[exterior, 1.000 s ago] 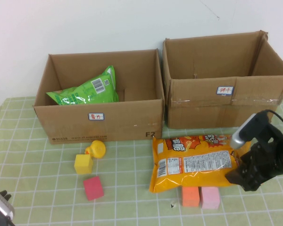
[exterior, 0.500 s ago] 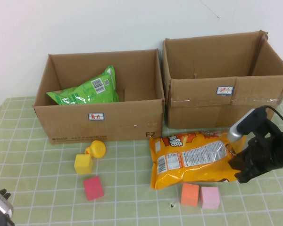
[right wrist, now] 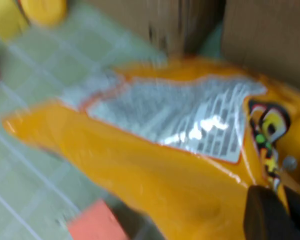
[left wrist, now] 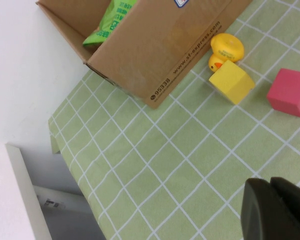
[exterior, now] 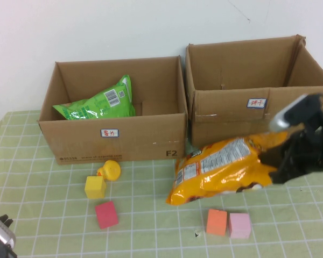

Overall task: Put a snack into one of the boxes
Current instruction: Pick up the potato chip

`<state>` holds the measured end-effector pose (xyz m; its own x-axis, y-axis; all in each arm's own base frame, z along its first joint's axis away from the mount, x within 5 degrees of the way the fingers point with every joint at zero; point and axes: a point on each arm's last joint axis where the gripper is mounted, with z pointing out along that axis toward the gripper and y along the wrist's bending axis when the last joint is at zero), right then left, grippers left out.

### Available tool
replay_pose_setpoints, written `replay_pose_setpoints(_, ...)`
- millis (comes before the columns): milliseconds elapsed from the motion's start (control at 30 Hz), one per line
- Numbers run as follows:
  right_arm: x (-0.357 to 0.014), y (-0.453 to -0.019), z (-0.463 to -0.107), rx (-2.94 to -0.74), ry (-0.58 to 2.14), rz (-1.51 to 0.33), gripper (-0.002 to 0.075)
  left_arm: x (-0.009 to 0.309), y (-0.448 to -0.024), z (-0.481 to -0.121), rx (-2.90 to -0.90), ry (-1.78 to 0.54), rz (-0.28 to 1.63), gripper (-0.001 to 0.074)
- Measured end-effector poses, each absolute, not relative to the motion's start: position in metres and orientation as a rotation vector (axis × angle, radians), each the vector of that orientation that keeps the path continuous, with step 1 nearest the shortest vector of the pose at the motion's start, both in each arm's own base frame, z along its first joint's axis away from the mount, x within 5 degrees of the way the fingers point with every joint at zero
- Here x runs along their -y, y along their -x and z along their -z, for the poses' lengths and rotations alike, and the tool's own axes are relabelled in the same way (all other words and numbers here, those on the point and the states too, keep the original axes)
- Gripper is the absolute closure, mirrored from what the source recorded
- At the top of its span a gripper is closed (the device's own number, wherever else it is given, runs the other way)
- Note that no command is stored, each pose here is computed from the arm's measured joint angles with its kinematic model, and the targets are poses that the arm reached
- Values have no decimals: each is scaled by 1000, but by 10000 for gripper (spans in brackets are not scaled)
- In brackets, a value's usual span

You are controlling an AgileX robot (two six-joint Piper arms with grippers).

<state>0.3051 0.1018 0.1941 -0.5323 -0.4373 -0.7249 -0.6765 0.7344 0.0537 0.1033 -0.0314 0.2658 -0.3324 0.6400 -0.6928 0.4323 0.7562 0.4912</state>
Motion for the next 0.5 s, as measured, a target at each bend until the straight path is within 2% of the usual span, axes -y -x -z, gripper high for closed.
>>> replay_pose_setpoints(267,-108,-284,-256,-2007,753,-583,726,32,-104,-266,-1974,-808,-262,736)
replay_pose_setpoints(500,-111,-278,-274,-1903,744,-642,726,32,-104,-266,-1977,-800,-257,736)
